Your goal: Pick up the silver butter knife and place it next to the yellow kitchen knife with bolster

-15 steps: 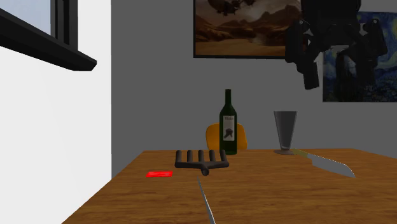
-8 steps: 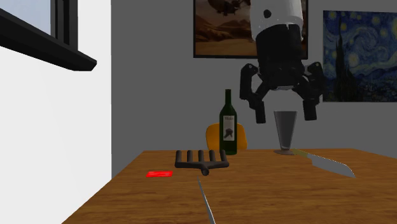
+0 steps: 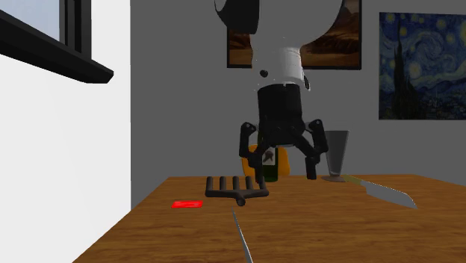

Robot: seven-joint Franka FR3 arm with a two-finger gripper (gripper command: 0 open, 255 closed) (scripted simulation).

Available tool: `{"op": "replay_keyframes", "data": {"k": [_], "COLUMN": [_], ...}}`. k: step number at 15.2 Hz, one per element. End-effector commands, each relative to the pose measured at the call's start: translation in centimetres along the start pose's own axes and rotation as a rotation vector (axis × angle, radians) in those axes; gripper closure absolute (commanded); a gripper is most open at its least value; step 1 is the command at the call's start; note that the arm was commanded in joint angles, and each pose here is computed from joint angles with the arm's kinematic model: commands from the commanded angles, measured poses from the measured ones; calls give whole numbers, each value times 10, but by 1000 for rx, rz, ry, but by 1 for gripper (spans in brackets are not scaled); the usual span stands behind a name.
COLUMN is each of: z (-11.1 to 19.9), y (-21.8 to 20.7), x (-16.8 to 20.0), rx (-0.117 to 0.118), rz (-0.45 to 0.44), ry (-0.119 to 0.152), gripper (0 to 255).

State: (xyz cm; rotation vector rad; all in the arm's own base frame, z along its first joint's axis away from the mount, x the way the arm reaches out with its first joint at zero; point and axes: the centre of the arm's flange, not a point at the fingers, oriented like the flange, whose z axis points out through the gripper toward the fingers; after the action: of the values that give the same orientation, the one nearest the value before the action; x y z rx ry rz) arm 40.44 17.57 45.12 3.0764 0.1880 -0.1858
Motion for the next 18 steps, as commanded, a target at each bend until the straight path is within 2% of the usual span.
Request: {"op": "replay_keyframes", "data": {"k": [1, 8, 15, 18], "z": [14, 60, 97, 100], "y": [-18, -72, -72, -72], "x": [15, 64, 64, 64], "rx": [3, 8, 8, 8], "rz": [-1, -5, -5, -5], "ry": [-3, -15, -15, -15], "gripper": [0, 0, 0, 0]}}
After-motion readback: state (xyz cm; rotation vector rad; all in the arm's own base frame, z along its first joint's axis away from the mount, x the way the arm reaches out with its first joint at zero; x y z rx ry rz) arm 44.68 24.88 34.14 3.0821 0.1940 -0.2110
